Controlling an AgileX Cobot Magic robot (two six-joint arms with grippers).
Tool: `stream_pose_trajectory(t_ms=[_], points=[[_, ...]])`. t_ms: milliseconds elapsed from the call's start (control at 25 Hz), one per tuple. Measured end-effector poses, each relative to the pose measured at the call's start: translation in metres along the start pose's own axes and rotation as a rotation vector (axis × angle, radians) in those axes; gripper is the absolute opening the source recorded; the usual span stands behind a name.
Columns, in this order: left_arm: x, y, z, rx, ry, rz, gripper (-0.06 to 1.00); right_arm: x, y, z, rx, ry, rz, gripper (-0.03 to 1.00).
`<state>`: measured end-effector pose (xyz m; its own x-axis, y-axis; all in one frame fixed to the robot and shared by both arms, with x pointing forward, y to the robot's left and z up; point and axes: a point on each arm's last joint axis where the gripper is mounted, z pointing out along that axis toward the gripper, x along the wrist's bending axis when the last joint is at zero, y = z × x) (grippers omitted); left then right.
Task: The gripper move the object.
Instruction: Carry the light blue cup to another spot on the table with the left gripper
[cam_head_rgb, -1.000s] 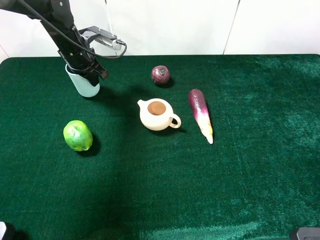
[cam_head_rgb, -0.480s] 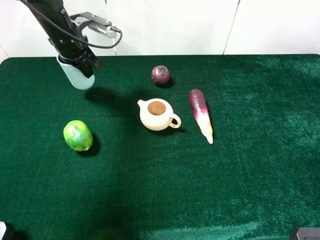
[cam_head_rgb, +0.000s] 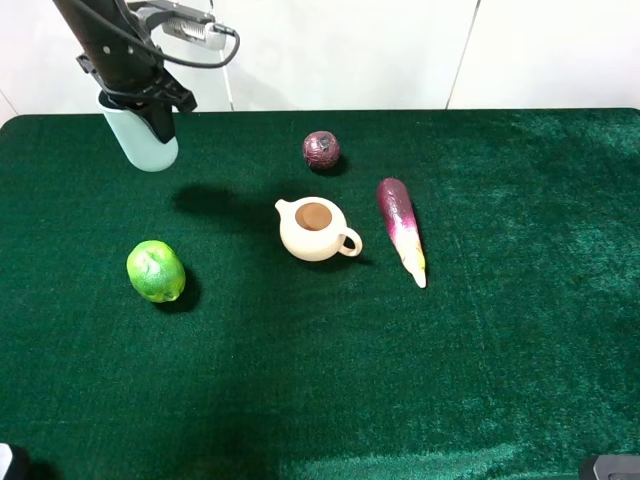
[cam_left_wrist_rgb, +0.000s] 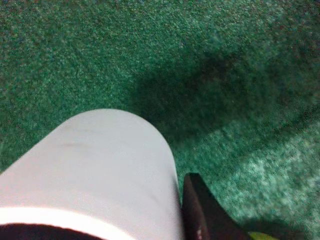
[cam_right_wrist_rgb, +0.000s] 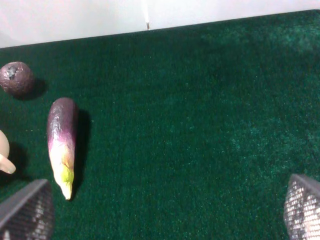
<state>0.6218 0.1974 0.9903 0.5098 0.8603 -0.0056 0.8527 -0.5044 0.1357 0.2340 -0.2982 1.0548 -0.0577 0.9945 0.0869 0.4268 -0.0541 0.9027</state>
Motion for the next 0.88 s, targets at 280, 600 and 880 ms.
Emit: stream_pose_trajectory(t_ms=[280,600,880], points=[[-0.002,0.006,-0.019,0.023,-0.007,-0.021,0.09,0.0,0.0,0.0,0.0,0.0,0.0,0.69],[-0.038,0.02,-0.029,-0.006,0.009,0.039,0.09,0.0,0.0,0.0,0.0,0.0,0.0,0.69],[-0.084,0.026,-0.03,-0.009,-0.002,0.096,0.09,0.0,0.0,0.0,0.0,0.0,0.0,0.69]])
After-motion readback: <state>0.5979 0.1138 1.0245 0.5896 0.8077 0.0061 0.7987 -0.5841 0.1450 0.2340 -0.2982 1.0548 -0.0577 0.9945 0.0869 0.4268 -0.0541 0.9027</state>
